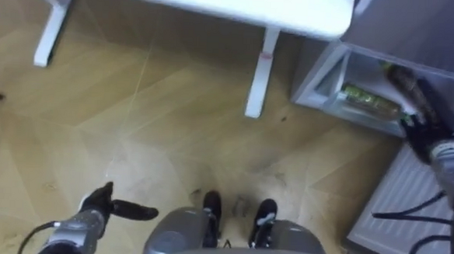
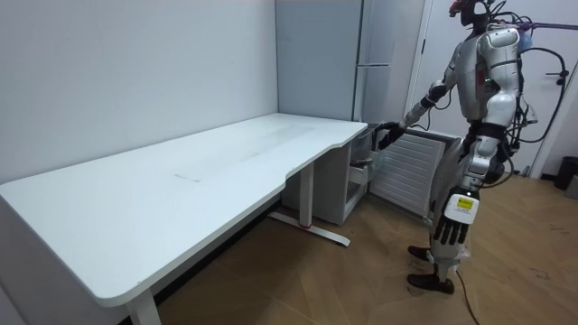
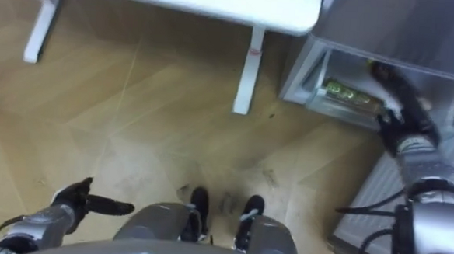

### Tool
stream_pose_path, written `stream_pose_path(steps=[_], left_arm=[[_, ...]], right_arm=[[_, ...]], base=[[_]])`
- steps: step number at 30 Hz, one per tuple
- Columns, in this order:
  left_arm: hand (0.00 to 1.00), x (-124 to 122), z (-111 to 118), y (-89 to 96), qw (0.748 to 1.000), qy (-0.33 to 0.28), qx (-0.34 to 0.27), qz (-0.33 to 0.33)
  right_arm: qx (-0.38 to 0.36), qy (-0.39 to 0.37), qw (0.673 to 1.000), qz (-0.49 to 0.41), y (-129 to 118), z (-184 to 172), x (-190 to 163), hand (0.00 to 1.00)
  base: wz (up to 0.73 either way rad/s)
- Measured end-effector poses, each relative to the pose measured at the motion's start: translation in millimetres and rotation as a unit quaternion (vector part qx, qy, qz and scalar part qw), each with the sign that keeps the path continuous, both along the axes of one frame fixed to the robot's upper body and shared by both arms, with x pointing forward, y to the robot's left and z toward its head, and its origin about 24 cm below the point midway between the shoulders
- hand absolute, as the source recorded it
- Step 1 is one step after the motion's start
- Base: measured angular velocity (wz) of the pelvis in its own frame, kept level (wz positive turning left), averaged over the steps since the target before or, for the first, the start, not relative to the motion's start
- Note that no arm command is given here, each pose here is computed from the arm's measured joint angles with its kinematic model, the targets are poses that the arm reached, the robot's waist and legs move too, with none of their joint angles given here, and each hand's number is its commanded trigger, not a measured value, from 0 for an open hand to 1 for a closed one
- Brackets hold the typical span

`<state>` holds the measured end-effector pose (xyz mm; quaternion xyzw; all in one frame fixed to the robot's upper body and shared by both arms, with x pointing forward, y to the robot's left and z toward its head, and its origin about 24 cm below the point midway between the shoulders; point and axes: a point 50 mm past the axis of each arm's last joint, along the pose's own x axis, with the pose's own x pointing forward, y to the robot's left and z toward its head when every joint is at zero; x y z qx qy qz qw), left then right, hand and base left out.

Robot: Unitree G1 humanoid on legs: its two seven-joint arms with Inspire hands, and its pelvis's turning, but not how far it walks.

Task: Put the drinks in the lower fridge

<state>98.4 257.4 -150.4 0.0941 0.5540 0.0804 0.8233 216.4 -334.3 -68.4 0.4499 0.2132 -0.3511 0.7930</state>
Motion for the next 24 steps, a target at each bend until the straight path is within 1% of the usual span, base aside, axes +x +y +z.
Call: stream_pose_path(steps=[4,6,9,12,17,21,24], left_arm=[[0.00,-18,-2,6.0,1.000,0.013,0.006,0.020],[0.00,-31,-2,11.5,0.999,0.020,0.010,0.044],[0.00,-41,-2,13.9,0.999,0.024,0.020,0.043],[0.00,-48,-1,14.3,0.998,0.027,0.033,0.042],[0.00,-47,0,12.4,0.998,0.010,0.042,0.053],[0.00,-44,-1,6.9,0.999,0.005,0.048,0.025],[0.00,-44,-1,5.4,0.999,0.003,0.047,0.023]], right_arm=[[0.008,0.026,1.000,-0.005,4,-21,-33,0.00],[0.018,0.024,0.999,-0.009,12,-30,-46,0.00],[0.028,0.037,0.999,-0.009,22,-42,-68,0.00],[0.035,0.055,0.998,-0.014,25,-50,-83,0.00],[0.046,0.075,0.996,-0.015,34,-62,-104,0.00],[0.045,0.091,0.995,0.005,42,-68,-114,0.00],[0.046,0.094,0.994,0.017,50,-70,-114,0.00]], base=[[-0.05],[-0.13],[-0.10],[0.00],[0.01],[-0.01],[-0.09]])
